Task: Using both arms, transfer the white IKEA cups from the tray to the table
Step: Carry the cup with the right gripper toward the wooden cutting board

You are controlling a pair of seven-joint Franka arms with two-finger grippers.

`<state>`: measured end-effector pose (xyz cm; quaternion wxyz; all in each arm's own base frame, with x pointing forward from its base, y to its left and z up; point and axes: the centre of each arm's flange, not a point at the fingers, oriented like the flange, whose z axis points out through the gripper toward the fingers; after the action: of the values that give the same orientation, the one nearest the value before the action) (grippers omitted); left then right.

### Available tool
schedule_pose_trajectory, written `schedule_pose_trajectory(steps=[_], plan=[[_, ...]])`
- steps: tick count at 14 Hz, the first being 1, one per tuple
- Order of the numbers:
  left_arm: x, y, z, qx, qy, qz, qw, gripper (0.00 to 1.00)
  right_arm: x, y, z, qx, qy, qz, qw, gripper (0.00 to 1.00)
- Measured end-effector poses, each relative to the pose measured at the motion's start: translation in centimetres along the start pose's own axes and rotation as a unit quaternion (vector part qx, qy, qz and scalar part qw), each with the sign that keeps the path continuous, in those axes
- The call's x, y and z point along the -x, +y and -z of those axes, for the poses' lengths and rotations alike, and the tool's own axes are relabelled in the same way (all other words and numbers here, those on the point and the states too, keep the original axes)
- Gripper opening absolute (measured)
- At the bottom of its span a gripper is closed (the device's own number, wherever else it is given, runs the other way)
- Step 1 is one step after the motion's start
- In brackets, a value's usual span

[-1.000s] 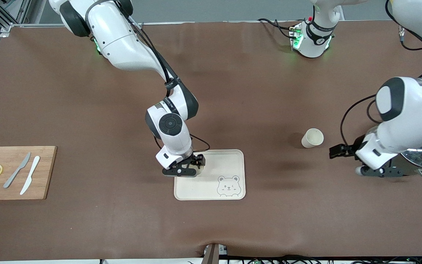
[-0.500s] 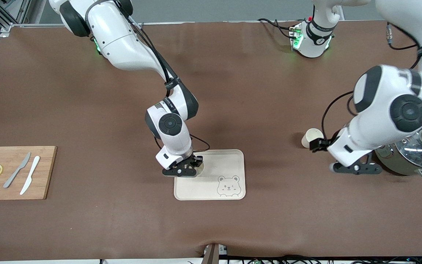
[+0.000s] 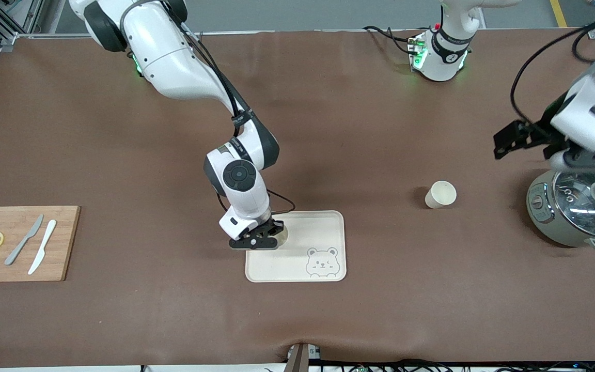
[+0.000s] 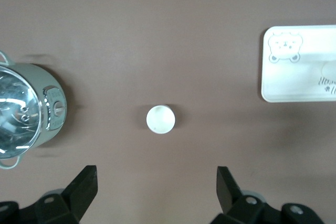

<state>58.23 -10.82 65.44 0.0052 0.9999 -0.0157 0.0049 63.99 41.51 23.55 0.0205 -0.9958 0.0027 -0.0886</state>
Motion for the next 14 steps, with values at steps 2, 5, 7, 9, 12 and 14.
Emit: schedule_pose_trajectory(steps=[2, 5, 7, 9, 12, 14], plan=[[0.4, -0.7, -0.5, -0.003, -0.008, -0.023, 1.0, 1.0, -0.2, -0.1, 0.5, 0.0, -0.001, 0.0, 1.0, 0.03], [0.7, -4.8, -2.0, 0.01, -0.012, -0.04, 0.999, 1.0, -0.6, -0.1, 3.0, 0.015, -0.024, -0.001, 1.0, 0.03], [1.5, -6.7, -2.8, 0.017, -0.004, -0.038, 0.999, 1.0, -1.0, 0.2, 7.3, 0.026, -0.039, -0.005, 0.999, 0.03], [2.0, -6.3, -3.7, 0.018, -0.002, -0.041, 0.999, 1.0, -1.7, 1.8, 13.2, 0.035, -0.055, -0.008, 0.998, 0.03], [2.0, -4.3, -4.7, 0.019, -0.003, -0.059, 0.998, 1.0, -3.5, 8.1, 21.6, 0.028, -0.092, 0.032, 0.995, 0.03], [2.1, -2.6, -5.1, 0.019, -0.005, -0.073, 0.997, 1.0, -5.4, 14.7, 24.8, 0.012, -0.109, 0.066, 0.992, 0.03]])
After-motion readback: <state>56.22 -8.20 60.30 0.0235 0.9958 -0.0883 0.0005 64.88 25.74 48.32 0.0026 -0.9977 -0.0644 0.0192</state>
